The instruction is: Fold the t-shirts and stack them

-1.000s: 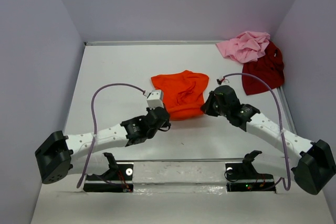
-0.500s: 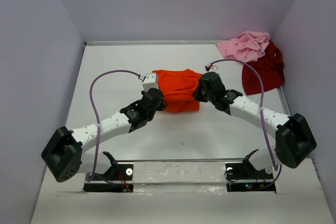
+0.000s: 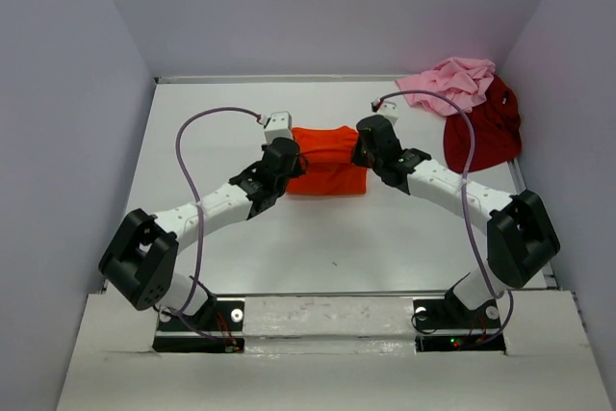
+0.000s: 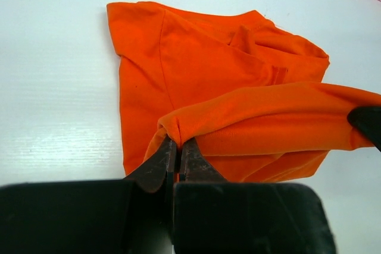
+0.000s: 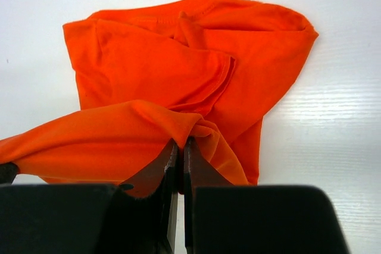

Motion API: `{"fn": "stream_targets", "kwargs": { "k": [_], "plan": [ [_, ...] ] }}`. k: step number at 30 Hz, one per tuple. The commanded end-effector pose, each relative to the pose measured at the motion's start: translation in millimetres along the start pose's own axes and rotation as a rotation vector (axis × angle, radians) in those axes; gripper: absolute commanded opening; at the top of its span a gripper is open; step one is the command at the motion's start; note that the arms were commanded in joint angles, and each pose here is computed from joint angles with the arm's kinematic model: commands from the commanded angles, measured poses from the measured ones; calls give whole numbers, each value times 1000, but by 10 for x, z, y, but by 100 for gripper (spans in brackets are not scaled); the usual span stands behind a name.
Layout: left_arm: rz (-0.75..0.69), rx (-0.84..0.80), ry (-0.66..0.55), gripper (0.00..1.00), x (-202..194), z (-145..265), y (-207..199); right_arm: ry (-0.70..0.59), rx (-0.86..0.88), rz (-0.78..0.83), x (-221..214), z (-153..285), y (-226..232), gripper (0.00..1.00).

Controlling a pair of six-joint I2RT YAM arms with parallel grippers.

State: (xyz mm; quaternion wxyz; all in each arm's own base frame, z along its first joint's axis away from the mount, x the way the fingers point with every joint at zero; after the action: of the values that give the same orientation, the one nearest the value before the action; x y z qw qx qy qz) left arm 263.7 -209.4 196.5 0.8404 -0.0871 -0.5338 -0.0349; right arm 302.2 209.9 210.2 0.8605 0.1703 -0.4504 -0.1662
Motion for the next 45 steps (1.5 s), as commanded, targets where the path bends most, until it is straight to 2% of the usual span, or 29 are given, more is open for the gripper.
{"fn": "stream_targets", "kwargs": {
  "k": [1, 5, 11, 17, 29, 30, 31, 33, 34, 35, 37, 45],
  "plan": [
    [-7, 8, -99, 0, 298, -144, -16, -164, -57, -10, 344, -42, 57, 0],
    [-9, 6, -107, 0, 374, -334, -42, -201, -86, -6, 401, -73, 73, 0],
    [-32, 2, -74, 0, 278, -618, -76, -225, -134, 9, 360, -240, 58, 0],
    [-35, 38, -53, 0, 222, -832, -55, -185, -152, 31, 230, -599, 81, 0],
    [-11, 110, -51, 2, 305, -1129, 133, -206, -208, 70, 194, -1294, 268, 1],
    [-4, 129, -36, 22, 266, -1187, 176, -202, -209, 74, 194, -1319, 281, 25],
    [-2, 131, -32, 32, 261, -1204, 184, -191, -217, 81, 188, -1365, 228, 37],
    [2, 139, -35, 44, 265, -1211, 206, -196, -225, 89, 194, -1365, 220, 54],
    [17, 148, -42, 49, 285, -1196, 216, -194, -221, 91, 195, -1354, 219, 59],
    [20, 149, -51, 57, 291, -1176, 217, -192, -216, 99, 198, -1342, 218, 67],
    [30, 151, -77, 63, 332, -1110, 241, -191, -191, 122, 232, -1301, 237, 71],
    [68, 129, -99, 64, 423, -757, 290, -190, -101, 160, 337, -1026, 253, 72]
  ]
}}
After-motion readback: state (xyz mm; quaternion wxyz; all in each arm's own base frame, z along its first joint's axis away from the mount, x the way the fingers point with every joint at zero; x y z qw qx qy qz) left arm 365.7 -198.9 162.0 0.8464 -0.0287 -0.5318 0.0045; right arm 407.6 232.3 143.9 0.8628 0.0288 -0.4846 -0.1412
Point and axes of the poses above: each gripper's point midway between its finger pads, its own z axis back along the fingers, its own y axis along the line the jaws close on, x = y × z, the point moved 10 cm from there along z, back along the fingers, and after that the axes turned 11 degrees about -z, right-handed, at the moved point
